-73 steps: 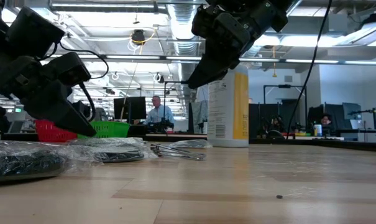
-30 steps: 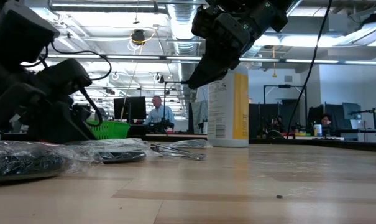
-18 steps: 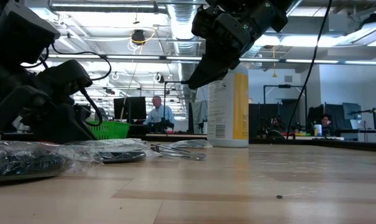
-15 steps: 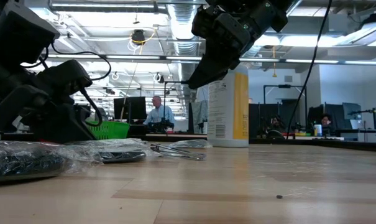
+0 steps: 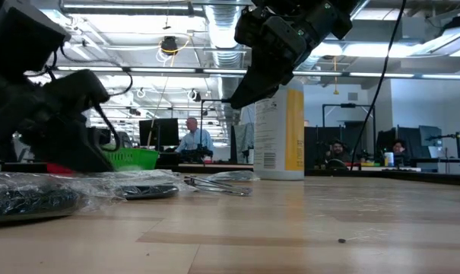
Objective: Pick & Place Travel size toiletries
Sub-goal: Put the silver nail cutter into the bottom red bin
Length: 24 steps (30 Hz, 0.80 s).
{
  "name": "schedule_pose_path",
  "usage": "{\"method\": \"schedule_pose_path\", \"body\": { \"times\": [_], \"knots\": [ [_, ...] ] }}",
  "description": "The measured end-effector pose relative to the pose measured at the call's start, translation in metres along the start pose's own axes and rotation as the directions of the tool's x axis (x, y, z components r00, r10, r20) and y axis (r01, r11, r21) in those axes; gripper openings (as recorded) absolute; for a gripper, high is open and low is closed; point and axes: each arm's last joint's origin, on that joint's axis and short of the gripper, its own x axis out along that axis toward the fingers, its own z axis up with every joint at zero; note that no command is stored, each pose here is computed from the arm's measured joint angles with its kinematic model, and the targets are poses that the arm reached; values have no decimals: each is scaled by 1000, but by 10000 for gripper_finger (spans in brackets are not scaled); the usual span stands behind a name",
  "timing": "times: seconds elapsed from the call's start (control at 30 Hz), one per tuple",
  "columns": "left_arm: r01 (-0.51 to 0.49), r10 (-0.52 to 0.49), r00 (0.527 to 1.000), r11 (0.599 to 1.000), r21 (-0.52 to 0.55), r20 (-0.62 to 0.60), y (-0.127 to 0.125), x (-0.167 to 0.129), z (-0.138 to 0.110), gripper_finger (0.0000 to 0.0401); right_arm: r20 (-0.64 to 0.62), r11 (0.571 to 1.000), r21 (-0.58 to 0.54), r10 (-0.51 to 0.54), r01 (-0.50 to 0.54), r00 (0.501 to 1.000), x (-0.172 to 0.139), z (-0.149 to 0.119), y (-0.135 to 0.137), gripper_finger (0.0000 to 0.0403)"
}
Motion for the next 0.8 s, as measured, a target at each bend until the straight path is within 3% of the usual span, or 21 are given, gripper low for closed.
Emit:
{"method": "schedule_pose_path", "body": {
  "times": [0.4, 0.8],
  "knots": [
    [36, -26, 986, 997, -61, 166, -3, -15, 26, 43, 2, 1000, 0, 0, 0, 1000, 0, 0, 0, 112],
    [106, -71, 940, 991, -87, 334, -3, -37, 52, 44, 3, 1000, 0, 0, 0, 1000, 0, 0, 0, 112]
  ]
}}
